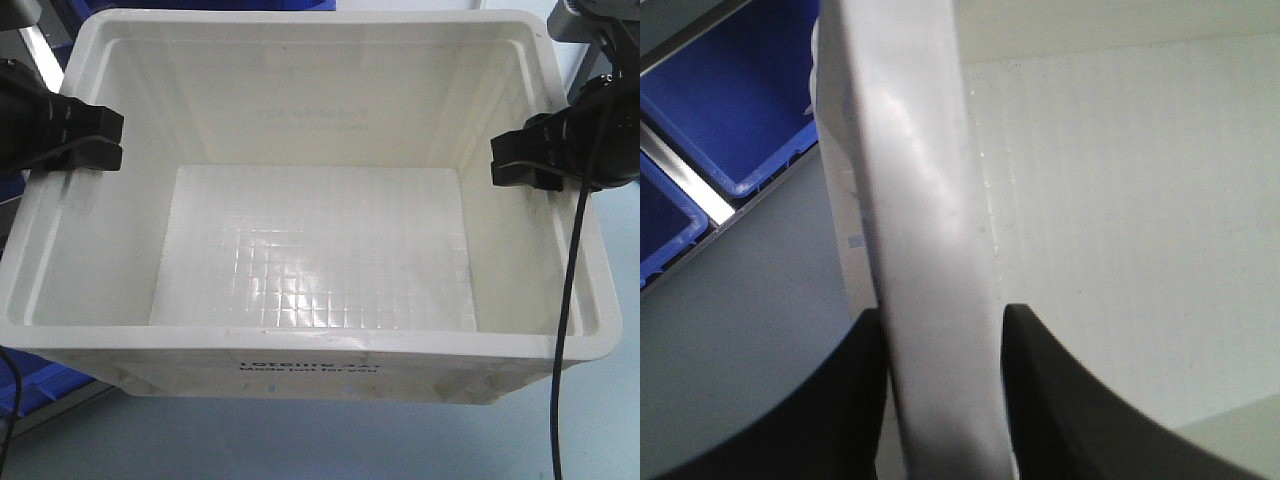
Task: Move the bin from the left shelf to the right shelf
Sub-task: 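Keep holding the tote while the base turns toward the other shelf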
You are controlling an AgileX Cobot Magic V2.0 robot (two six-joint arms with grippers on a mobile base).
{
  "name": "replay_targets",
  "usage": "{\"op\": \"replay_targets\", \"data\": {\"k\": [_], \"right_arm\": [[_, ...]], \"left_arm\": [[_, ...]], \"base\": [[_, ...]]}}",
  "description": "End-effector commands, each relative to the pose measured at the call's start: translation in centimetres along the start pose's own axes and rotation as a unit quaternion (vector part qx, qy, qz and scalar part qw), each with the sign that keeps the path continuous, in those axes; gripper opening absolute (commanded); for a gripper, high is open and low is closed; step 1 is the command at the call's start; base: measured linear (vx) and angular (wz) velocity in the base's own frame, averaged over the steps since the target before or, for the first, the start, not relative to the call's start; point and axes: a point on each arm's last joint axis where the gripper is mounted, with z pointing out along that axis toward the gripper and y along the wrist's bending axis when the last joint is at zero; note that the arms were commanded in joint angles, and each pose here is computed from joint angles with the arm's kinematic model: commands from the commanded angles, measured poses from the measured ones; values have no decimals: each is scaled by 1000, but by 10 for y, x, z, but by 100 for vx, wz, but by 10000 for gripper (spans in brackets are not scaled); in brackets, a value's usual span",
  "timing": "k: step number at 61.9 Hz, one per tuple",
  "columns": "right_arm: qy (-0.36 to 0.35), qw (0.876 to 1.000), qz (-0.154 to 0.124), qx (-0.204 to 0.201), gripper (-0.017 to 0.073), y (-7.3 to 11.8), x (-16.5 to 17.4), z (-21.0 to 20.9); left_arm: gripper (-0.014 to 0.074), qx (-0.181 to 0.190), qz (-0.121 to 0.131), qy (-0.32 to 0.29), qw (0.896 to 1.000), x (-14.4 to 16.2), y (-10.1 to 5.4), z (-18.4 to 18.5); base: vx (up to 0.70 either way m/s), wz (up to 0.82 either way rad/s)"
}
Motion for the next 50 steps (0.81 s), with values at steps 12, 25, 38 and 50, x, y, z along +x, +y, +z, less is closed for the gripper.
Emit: {"op": "replay_targets", "data": {"k": [12,25,38,50], "right_arm": [[-76,997,-17,13,-4,0,-14,-19],[-76,997,-16,13,-4,1,-14,-19],[-76,997,-16,13,-4,1,-14,-19],[-76,997,-16,13,-4,1,-14,-19]], "left_arm": [[-4,26,24,-76,996,-9,-13,-28],[-4,26,24,-76,996,-9,-13,-28],[-4,26,24,-76,996,-9,-13,-28],[-4,26,24,-76,996,-9,-13,-28]], "base": [[1,24],[0,37],[1,44],[2,45]]}}
